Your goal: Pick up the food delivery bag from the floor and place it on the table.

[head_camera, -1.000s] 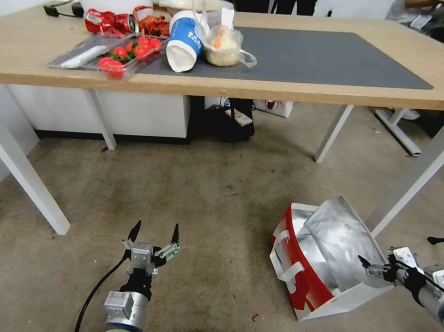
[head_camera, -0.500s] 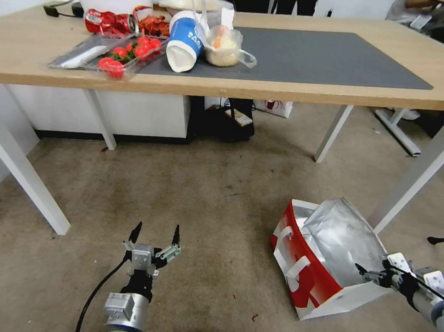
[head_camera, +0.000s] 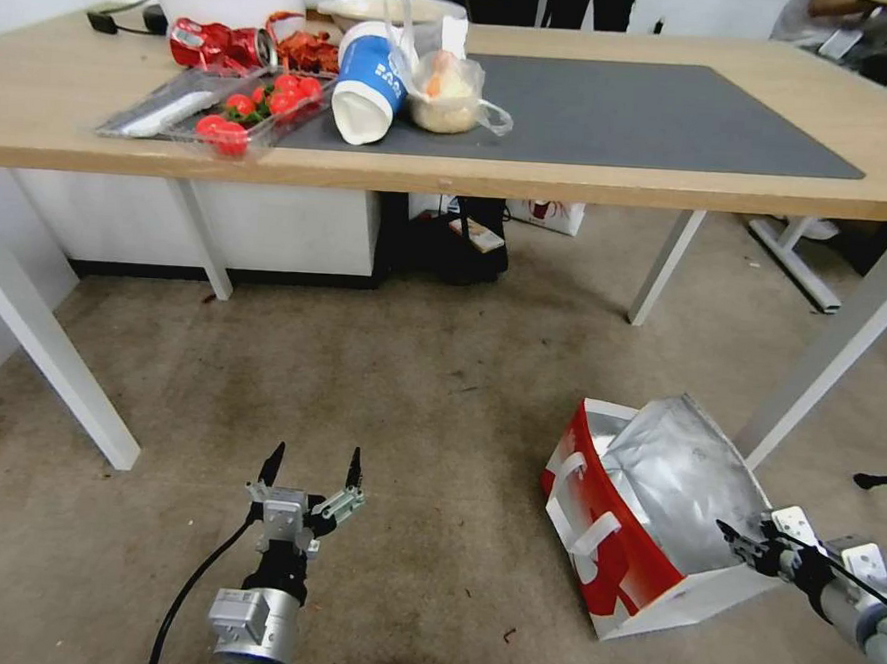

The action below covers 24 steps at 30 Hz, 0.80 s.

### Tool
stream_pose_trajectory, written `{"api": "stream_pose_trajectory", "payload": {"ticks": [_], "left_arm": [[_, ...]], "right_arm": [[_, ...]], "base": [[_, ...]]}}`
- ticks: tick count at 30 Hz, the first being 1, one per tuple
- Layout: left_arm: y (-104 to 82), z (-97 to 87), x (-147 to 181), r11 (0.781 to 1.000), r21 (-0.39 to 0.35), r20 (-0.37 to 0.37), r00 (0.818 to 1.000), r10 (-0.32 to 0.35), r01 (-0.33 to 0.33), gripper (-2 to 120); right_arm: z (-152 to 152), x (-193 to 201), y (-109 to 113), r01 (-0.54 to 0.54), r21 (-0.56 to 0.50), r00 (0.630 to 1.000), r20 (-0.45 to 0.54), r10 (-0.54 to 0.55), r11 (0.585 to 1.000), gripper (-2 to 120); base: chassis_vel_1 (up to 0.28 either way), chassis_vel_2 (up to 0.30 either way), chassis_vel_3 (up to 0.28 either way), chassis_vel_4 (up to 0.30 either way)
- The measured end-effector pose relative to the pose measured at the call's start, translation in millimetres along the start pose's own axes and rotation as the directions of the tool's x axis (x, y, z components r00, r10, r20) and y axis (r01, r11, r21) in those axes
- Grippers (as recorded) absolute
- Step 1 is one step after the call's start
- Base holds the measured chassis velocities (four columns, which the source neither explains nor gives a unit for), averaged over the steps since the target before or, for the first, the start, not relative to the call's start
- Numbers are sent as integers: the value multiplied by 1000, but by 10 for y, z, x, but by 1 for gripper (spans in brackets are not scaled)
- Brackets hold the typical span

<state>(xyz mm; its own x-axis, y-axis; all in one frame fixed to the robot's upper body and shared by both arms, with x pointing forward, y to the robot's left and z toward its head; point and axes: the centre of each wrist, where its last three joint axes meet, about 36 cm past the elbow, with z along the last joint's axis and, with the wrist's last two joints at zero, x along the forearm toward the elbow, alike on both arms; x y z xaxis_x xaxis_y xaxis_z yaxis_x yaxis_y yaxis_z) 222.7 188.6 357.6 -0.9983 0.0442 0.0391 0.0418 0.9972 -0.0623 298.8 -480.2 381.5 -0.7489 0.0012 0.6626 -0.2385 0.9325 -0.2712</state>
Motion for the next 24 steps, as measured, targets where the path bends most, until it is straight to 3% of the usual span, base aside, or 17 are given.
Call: {"api": "stream_pose_trajectory", "payload": {"ticks": [4, 10, 21, 24], "left_arm": [[7, -22, -6, 1000, -1, 7, 1000, -2, 2, 100], [28, -48, -17, 1000, -7, 21, 1000, -9, 9, 100], [29, -152, -41, 1000, -14, 53, 999, -10, 11, 100], [30, -170, -23, 1000, -6, 53, 999, -12, 12, 100]], "right_arm": [[-5, -9, -10, 2, 3, 1000, 5, -2, 1000, 25], [38, -21, 10, 30, 39, 998, 53, -32, 999, 0], [-118, 57, 10, 185, 72, 965, 176, -195, 980, 0], [-267, 140, -87, 309, 184, 896, 272, -351, 933, 0]], "base": [[0, 0, 0, 0], [0, 0, 0, 0], [0, 0, 0, 0], [0, 0, 0, 0]]}}
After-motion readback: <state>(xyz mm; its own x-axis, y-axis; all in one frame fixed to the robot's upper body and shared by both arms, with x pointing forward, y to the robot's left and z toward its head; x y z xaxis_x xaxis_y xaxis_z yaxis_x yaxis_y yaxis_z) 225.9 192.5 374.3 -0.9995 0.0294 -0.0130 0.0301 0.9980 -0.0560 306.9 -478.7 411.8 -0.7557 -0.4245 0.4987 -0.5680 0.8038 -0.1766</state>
